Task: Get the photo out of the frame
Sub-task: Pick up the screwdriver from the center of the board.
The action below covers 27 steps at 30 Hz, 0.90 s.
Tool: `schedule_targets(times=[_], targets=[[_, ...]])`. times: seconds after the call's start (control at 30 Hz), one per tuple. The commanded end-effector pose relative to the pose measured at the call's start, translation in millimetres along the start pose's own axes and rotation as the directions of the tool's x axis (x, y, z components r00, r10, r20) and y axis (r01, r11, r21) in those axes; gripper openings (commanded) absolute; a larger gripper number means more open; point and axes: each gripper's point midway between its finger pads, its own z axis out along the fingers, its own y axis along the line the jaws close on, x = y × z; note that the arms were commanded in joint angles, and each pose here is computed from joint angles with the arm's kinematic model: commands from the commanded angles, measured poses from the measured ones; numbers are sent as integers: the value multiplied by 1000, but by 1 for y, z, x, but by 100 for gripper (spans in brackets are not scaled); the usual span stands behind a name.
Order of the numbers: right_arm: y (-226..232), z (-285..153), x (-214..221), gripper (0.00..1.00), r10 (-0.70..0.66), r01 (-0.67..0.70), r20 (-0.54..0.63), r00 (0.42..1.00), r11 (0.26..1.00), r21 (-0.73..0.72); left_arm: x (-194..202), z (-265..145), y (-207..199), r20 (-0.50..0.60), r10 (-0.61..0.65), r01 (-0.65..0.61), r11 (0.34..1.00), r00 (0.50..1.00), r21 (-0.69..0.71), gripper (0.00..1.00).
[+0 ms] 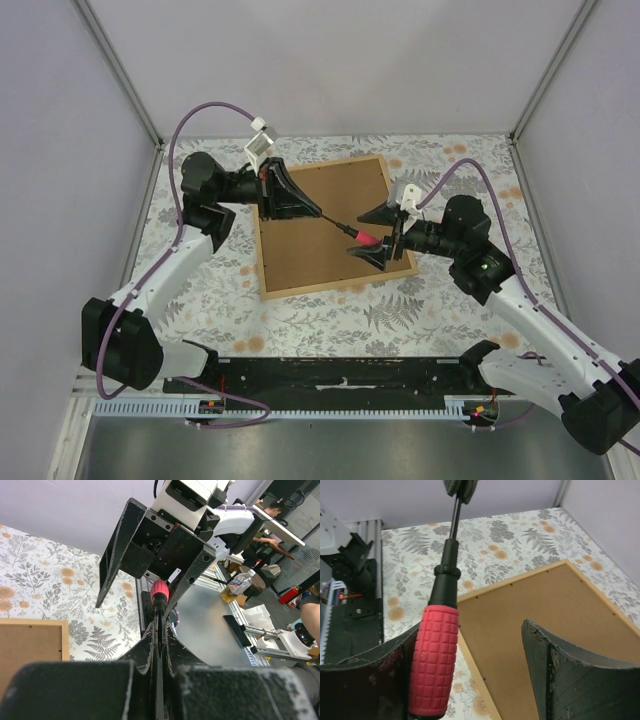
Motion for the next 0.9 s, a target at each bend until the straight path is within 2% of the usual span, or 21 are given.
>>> schedule_targets(times=[0.0, 0.1, 0.3, 0.5, 0.63, 0.87], targets=[[20, -1, -38, 78, 68, -55, 69, 995, 985, -165, -14, -4, -10, 36, 44, -44, 999, 998, -10, 2], [28, 2, -53, 77, 184, -161, 59, 981, 947, -278, -22, -6, -6, 47, 59, -58, 998, 997, -24, 2], [29, 9, -66, 72, 355, -305, 59, 933, 867, -394, -43, -10, 3, 97, 134, -126, 988, 986, -91, 2], [20, 6, -64, 72, 432, -367, 101, 896, 849, -380, -61, -10, -1, 131, 211, -194, 972, 969, -136, 2], [10, -2, -69, 72, 468, -394, 156, 870, 849, -353, -61, -11, 2, 146, 208, -185, 971, 967, -153, 2], [9, -5, -79, 68, 519, -431, 178, 836, 821, -374, -57, -11, 9, 179, 189, -159, 973, 966, -168, 2]])
